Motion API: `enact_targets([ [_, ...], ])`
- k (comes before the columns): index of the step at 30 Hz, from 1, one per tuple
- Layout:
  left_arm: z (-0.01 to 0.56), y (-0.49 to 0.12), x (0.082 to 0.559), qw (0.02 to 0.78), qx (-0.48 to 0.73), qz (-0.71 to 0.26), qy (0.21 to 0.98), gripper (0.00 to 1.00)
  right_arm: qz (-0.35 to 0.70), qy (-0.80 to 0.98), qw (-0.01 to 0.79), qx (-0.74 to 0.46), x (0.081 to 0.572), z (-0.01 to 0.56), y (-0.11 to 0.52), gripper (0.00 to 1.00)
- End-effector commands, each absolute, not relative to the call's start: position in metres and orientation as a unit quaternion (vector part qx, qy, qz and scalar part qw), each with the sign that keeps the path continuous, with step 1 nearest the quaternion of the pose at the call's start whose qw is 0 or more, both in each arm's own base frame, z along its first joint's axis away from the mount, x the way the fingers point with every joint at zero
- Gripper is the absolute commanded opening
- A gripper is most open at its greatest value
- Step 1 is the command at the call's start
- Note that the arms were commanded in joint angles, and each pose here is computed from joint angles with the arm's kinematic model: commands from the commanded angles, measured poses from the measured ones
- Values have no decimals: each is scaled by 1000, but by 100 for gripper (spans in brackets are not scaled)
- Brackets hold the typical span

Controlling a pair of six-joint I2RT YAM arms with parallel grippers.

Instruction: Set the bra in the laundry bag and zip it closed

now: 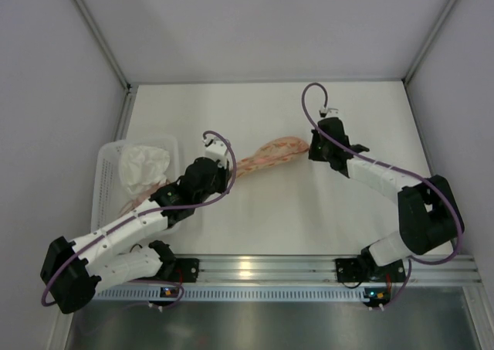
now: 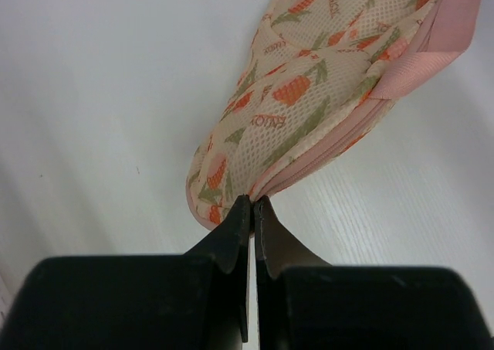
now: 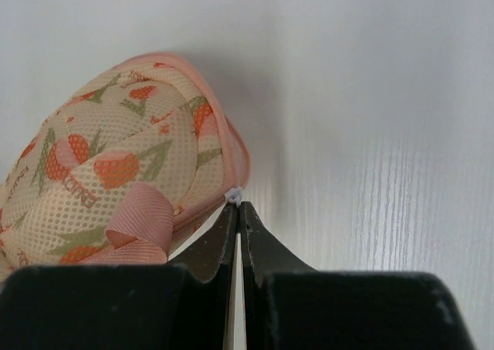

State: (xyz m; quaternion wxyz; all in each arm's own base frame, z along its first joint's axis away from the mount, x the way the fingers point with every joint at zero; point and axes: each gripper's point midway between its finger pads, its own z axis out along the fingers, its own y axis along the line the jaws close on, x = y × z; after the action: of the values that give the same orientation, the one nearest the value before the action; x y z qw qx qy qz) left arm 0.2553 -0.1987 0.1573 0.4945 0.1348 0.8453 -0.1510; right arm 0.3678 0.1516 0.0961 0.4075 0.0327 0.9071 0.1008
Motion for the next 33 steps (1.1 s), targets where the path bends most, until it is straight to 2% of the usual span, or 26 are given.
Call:
enact_targets([
  [1, 160, -196, 258, 497, 131, -149, 845, 1, 100, 895, 432, 39, 373, 116, 137, 0],
  [2, 167, -200, 258, 499, 133, -160, 841, 8, 111, 894, 432, 34, 372, 118, 140, 0],
  [3, 171, -204, 256, 499, 141, -171, 838, 28, 129, 891, 434, 29, 368, 124, 145, 0],
  [5, 191, -217, 254, 506, 164, -202, 822, 53, 140, 889, 435, 21, 365, 130, 150, 0],
  [6, 198, -222, 252, 508, 177, -213, 816, 71, 144, 886, 441, 15, 363, 136, 152, 0],
  [7, 203, -231, 248, 505, 207, -229, 806, 78, 145, 885, 442, 10, 362, 137, 154, 0],
  [8, 218, -238, 249, 512, 221, -241, 794, 98, 150, 885, 441, 3, 359, 141, 159, 0],
  [14, 240, -281, 260, 516, 300, -262, 758, 98, 190, 883, 429, 5, 346, 144, 178, 0],
  [21, 208, -341, 277, 499, 335, -200, 773, 96, 227, 875, 428, -13, 327, 155, 205, 0],
  [25, 184, -375, 264, 497, 367, -188, 764, 95, 233, 872, 430, -11, 322, 160, 205, 0],
  [33, 164, -375, 279, 534, 319, -159, 767, 94, 260, 869, 421, -17, 309, 168, 209, 0],
])
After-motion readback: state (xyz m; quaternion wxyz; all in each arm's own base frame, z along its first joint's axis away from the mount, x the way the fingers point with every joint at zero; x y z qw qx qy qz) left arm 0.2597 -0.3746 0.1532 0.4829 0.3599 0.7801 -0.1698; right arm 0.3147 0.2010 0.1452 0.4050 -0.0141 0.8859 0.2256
